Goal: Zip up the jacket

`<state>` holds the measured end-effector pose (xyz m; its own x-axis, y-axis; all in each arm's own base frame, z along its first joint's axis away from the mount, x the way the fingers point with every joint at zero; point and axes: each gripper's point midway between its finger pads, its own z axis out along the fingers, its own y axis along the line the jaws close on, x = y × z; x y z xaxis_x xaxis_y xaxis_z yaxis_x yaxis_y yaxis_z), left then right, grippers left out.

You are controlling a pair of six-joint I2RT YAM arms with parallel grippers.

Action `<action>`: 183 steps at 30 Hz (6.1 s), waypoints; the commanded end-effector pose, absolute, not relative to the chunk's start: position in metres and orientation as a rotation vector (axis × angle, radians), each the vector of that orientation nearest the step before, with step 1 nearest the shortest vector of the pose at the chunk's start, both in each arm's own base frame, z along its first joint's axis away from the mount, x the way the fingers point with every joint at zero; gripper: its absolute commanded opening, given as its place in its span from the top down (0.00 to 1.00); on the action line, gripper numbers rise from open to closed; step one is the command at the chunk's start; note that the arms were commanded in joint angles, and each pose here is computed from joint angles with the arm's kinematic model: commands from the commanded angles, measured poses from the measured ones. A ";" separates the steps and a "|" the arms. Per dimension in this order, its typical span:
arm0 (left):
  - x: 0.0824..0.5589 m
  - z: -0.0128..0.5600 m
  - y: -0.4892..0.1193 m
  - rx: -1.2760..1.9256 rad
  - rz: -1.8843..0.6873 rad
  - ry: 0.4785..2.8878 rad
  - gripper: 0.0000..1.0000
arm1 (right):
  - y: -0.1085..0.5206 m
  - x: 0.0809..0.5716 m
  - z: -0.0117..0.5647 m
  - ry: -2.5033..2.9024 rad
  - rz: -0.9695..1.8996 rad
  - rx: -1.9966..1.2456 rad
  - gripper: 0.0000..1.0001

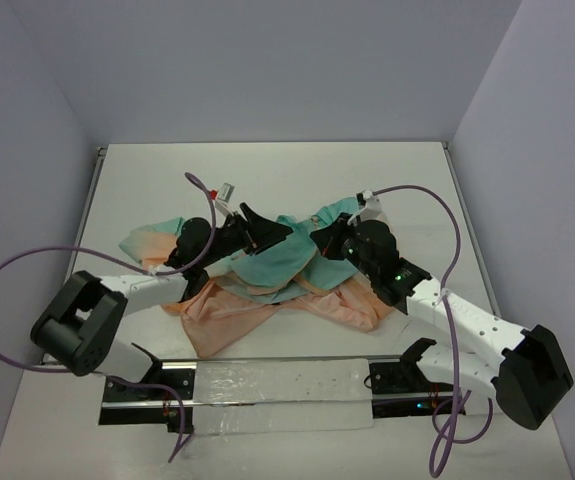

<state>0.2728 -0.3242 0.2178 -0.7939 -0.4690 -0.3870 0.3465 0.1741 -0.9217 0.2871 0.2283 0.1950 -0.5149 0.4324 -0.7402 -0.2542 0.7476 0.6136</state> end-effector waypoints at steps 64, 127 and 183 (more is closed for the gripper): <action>0.260 0.280 -0.329 0.088 -2.002 1.475 0.13 | 0.292 0.238 0.312 1.530 1.546 -0.257 1.00; 0.272 0.277 -0.285 0.043 -1.950 1.500 1.00 | 0.112 0.269 0.186 2.112 0.397 0.352 0.44; 0.335 0.311 -0.185 -0.259 -1.217 1.665 1.00 | 0.131 0.287 0.214 2.093 0.222 0.167 1.00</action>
<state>0.3285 -0.1810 0.2803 -0.4900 -0.6671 -0.5611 0.2944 0.4792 -0.8268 0.2879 0.1982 0.1711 -0.6450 0.0657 -0.7614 -0.1862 0.9528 0.2399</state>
